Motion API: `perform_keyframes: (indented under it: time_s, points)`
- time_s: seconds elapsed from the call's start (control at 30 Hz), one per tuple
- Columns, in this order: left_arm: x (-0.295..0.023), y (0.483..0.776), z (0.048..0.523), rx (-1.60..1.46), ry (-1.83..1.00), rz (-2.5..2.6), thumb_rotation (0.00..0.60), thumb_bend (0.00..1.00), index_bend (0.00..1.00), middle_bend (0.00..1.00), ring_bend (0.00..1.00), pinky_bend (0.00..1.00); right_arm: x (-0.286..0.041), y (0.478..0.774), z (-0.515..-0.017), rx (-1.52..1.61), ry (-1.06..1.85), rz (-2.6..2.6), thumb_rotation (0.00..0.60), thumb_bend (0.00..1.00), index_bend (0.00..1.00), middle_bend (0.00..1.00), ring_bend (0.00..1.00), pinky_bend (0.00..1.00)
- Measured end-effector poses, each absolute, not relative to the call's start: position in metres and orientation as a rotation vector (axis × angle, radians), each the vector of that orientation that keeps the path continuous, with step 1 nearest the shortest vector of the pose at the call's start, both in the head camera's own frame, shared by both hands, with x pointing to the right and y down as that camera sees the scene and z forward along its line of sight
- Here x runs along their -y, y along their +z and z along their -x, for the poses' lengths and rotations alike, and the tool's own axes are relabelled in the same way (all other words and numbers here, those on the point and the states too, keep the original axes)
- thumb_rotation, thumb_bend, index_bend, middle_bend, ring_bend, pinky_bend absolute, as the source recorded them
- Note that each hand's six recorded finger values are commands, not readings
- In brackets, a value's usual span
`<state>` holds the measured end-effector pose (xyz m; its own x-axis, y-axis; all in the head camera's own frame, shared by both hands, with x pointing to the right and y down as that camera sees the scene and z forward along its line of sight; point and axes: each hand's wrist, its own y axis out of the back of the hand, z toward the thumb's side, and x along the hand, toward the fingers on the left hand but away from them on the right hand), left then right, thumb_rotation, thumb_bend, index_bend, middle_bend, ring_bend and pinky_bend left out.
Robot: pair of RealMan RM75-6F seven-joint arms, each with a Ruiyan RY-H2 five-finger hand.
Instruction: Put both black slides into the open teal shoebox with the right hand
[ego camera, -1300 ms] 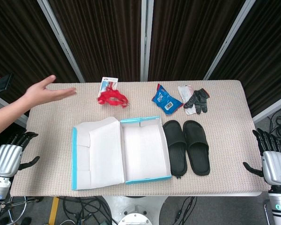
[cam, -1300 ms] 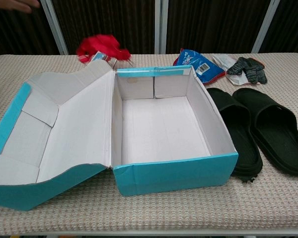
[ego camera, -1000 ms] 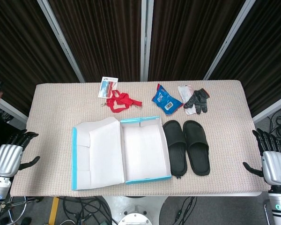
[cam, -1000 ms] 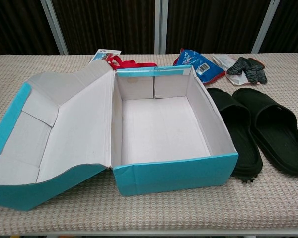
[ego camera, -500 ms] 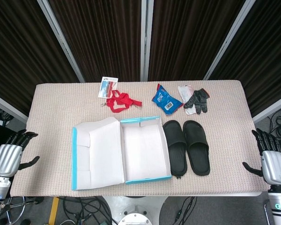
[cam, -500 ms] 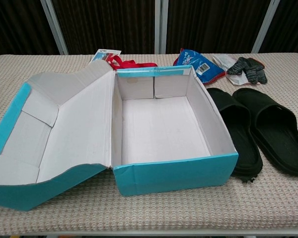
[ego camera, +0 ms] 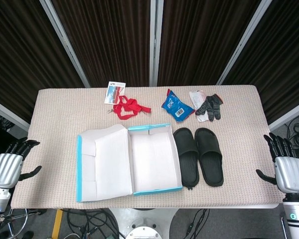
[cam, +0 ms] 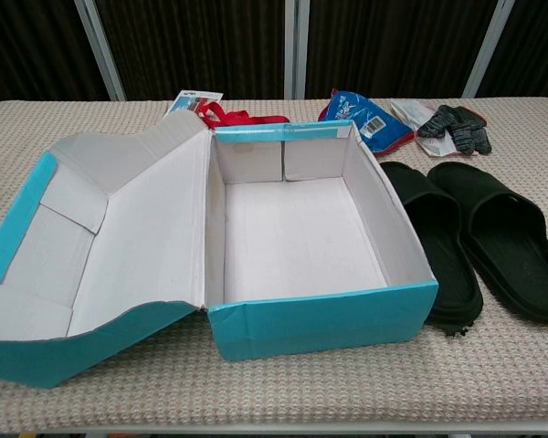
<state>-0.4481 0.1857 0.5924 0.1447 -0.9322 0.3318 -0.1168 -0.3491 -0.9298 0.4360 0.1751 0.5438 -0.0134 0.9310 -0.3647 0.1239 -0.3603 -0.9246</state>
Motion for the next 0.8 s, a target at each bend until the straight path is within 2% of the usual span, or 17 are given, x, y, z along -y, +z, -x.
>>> perform_keyframes:
  time_s: [0.57,0.8]
  points:
    - [-0.188,0.594,0.454,-1.003,-1.352,1.628,0.6,0.18,0.24,0.23,0.13,0.19,-0.162,0.549,-0.413,1.001,1.451,1.586,0.6,0.04,0.0,0.04,0.0,0.0]
    - [-0.187,0.593,0.455,-1.003,-1.358,1.632,0.6,0.17,0.24,0.23,0.13,0.19,-0.138,0.545,-0.391,0.923,1.435,1.633,0.6,0.04,0.0,0.06,0.0,0.0]
